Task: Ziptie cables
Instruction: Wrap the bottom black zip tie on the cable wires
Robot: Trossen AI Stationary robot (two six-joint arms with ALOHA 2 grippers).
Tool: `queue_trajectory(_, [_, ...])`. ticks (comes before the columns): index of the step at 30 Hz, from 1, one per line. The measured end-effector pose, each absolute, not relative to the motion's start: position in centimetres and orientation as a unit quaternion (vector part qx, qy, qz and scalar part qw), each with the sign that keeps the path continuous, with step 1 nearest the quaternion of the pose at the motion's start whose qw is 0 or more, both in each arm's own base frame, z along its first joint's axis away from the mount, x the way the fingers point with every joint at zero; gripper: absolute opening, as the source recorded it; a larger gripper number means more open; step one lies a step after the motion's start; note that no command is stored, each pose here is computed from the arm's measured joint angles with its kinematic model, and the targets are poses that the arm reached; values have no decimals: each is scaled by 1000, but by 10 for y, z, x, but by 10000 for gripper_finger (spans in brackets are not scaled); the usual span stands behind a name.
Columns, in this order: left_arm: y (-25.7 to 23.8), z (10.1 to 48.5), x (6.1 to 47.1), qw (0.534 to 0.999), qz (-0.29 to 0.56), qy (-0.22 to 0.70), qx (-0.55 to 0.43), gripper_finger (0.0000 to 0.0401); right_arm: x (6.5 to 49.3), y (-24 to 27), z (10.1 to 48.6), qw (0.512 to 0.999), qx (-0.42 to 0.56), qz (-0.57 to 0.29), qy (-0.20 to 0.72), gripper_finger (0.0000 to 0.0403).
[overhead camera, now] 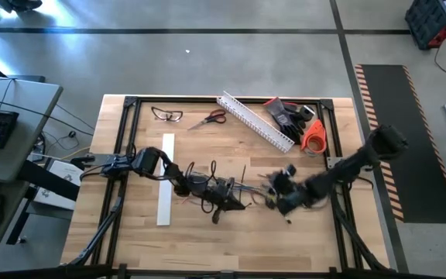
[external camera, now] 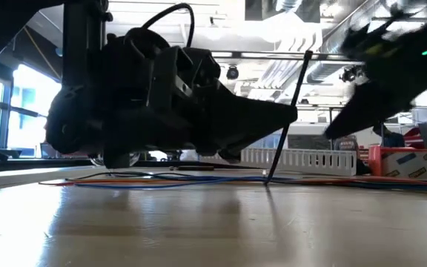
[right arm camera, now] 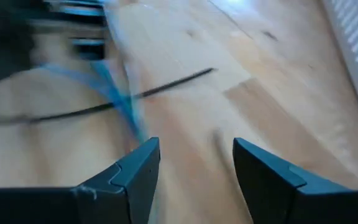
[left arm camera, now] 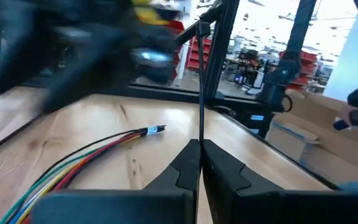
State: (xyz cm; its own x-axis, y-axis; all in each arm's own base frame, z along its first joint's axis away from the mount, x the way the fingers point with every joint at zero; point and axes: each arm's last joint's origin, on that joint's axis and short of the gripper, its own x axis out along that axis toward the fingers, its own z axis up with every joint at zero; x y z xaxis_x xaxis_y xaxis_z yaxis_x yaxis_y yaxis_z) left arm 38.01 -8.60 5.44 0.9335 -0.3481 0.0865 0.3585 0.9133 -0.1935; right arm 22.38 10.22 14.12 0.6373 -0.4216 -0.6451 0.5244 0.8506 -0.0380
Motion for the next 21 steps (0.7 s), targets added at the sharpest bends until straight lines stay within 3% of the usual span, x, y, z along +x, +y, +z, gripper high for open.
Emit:
queue_trajectory(5, [-88,54,380,978,-181,-25,-103,0,251,69,141,929,49,-186,317,152])
queue_trajectory(14, [-88,54,380,978,-180,-22,-102,0,265,27,135,949,34,-110,293,15])
queue_trajectory(21, [-88,54,380,978,-179,-21,-103,0,285,23,104,940,26,-87,329,1])
